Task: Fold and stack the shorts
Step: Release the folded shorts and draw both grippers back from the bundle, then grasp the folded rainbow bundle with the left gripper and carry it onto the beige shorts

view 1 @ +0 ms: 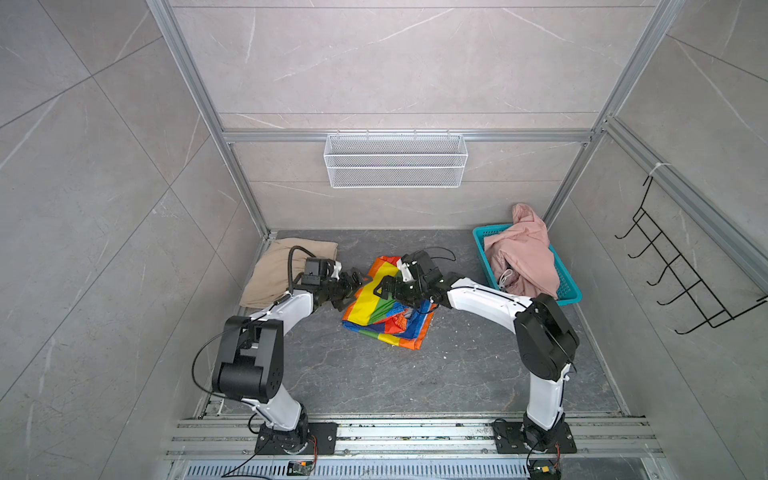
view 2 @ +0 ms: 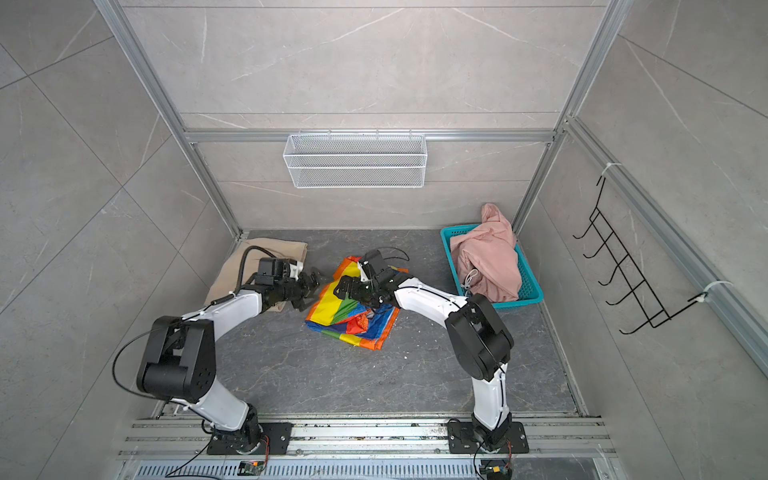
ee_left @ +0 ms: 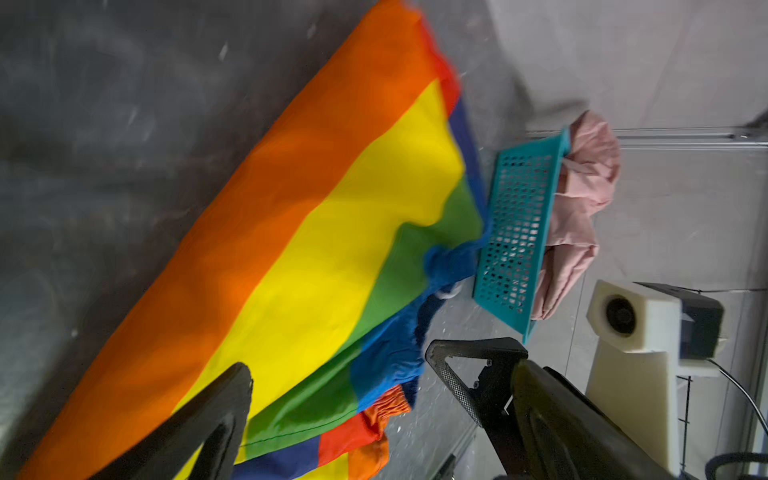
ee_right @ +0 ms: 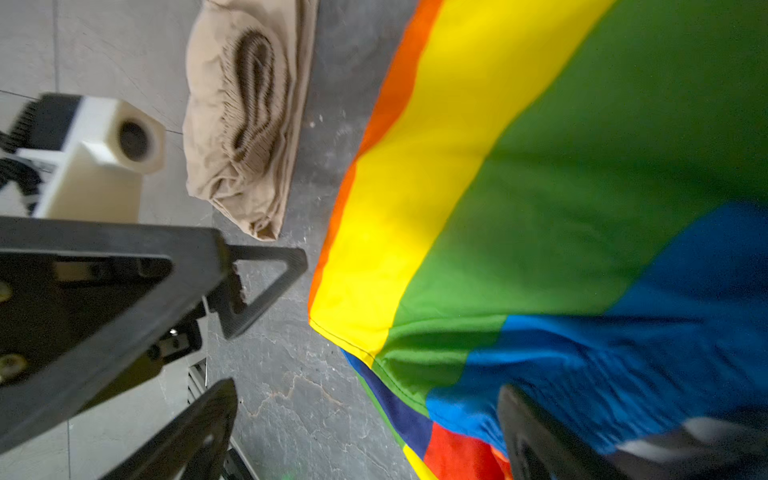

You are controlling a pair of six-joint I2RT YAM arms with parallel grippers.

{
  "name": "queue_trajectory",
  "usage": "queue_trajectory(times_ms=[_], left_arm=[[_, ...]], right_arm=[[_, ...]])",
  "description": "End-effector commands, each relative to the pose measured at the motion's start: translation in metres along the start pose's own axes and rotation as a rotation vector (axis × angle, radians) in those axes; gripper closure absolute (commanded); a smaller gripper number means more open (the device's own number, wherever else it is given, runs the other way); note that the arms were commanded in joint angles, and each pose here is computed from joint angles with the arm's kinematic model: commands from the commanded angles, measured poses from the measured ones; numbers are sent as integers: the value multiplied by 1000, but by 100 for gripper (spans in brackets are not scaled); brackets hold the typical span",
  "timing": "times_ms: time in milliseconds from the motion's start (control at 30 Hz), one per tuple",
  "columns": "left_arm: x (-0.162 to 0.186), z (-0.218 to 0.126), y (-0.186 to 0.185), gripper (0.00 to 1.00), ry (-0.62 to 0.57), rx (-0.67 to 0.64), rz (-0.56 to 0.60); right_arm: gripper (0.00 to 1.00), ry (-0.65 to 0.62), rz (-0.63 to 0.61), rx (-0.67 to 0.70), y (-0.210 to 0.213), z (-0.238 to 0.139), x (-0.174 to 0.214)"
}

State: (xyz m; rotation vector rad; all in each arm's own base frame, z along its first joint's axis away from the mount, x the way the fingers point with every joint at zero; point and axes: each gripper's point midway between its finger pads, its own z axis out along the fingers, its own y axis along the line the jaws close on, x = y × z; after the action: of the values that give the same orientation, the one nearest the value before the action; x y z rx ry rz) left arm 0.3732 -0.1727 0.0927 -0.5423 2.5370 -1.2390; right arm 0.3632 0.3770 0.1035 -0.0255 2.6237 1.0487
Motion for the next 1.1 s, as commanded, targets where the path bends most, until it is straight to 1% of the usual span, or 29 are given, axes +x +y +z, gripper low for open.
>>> queue_trajectory(times_ms=[0, 100, 200, 233, 300, 367, 400, 467, 533, 600, 700, 800, 833, 900, 1067], left_arm=[[9, 6, -3, 1, 25, 72, -44], [21, 12, 25, 1, 38, 11, -69], [34, 17, 47, 1, 62, -29, -87], [37, 17, 52, 0, 68, -35, -88], [37, 15, 48, 1, 72, -28, -64], [30, 5, 29, 1, 57, -19, 2], [24, -3, 16, 1, 41, -21, 54], [10, -22, -6, 1, 2, -67, 179], [-7, -39, -20, 1, -39, -143, 293], [-21, -46, -29, 1, -36, -191, 349], [-34, -37, -37, 1, 44, -222, 395], [-39, -10, -20, 1, 185, -256, 405], [-40, -2, -10, 1, 239, -285, 406], [-41, 10, 3, 3, 303, -319, 414], [-41, 28, 9, 5, 334, -272, 402]], right_arm=[[1, 43, 84, -18, -20, 18, 15], [1, 92, 95, 20, -46, 24, 39], [1, 122, 90, 102, -79, 25, 62], [1, 131, 87, 122, -87, 24, 67], [1, 137, 69, 128, -88, 20, 69], [1, 114, 35, 108, -75, 9, 62], [1, 95, 8, 104, -66, -1, 56], [1, 50, -53, 109, -49, -25, 41], [1, 1, -92, 123, -38, -49, 26], [1, -31, -96, 130, -39, -68, 14], [1, -58, -73, 146, -53, -89, 4], [1, -69, -31, 156, -73, -102, 3], [1, -74, -23, 155, -77, -107, 3], [1, -86, -20, 161, -83, -115, 5], [1, -85, 0, 168, -100, -123, 14]])
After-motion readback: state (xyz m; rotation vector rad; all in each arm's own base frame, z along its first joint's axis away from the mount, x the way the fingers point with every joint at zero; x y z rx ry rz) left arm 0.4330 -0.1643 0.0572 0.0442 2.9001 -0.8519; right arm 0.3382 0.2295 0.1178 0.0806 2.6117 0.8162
